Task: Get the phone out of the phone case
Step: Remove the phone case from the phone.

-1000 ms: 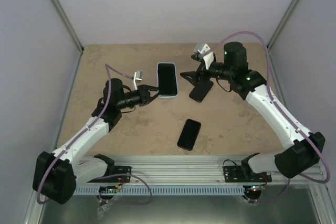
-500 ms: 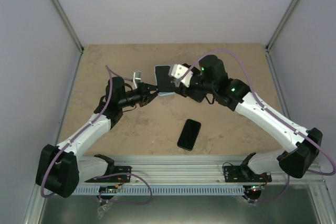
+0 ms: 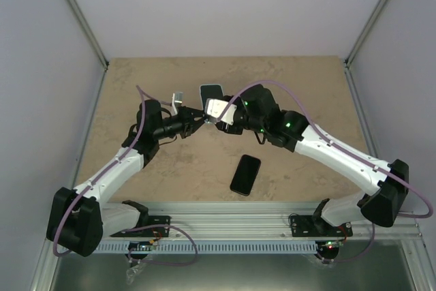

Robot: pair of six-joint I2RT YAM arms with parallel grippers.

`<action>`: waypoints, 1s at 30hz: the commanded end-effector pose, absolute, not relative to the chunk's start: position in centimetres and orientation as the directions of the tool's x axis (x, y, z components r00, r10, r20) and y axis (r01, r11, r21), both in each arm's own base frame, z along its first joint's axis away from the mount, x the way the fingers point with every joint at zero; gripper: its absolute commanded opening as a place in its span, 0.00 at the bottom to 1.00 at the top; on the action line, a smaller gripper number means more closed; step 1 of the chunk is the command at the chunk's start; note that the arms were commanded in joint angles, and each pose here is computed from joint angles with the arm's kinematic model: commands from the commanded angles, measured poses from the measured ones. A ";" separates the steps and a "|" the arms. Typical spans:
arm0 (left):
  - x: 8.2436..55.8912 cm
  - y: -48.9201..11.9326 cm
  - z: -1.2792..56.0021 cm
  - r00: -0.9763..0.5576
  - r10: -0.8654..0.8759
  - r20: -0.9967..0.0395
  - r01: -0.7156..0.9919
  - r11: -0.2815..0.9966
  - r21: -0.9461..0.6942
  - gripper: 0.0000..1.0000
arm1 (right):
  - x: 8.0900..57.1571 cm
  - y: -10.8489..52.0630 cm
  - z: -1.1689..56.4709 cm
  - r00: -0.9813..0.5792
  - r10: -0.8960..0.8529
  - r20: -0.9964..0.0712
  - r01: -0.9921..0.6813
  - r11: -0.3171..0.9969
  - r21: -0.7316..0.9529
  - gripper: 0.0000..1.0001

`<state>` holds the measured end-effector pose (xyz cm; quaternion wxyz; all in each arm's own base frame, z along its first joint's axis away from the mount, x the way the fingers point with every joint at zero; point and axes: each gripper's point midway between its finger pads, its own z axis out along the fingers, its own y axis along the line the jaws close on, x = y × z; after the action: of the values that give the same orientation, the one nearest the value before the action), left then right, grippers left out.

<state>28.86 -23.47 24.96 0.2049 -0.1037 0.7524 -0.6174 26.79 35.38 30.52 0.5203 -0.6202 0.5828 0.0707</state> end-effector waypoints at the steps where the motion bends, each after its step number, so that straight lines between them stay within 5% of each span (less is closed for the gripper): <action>1: 29.3 -23.4 28.2 -0.867 -0.424 -0.260 0.207 0.168 -0.964 0.00 | 27.2 35.8 29.0 0.333 -0.697 -0.635 -0.757 0.204 -0.621 0.51; 30: 29.5 -23.2 27.1 -0.855 -0.423 -0.301 0.222 0.226 -0.948 0.00 | 28.3 36.4 30.3 0.320 -0.705 -0.633 -0.707 0.267 -0.655 0.45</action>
<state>29.65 -23.09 25.20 0.2325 -0.1011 0.7493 -0.6118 27.82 36.05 28.17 0.5190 -0.6242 0.5840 -0.0037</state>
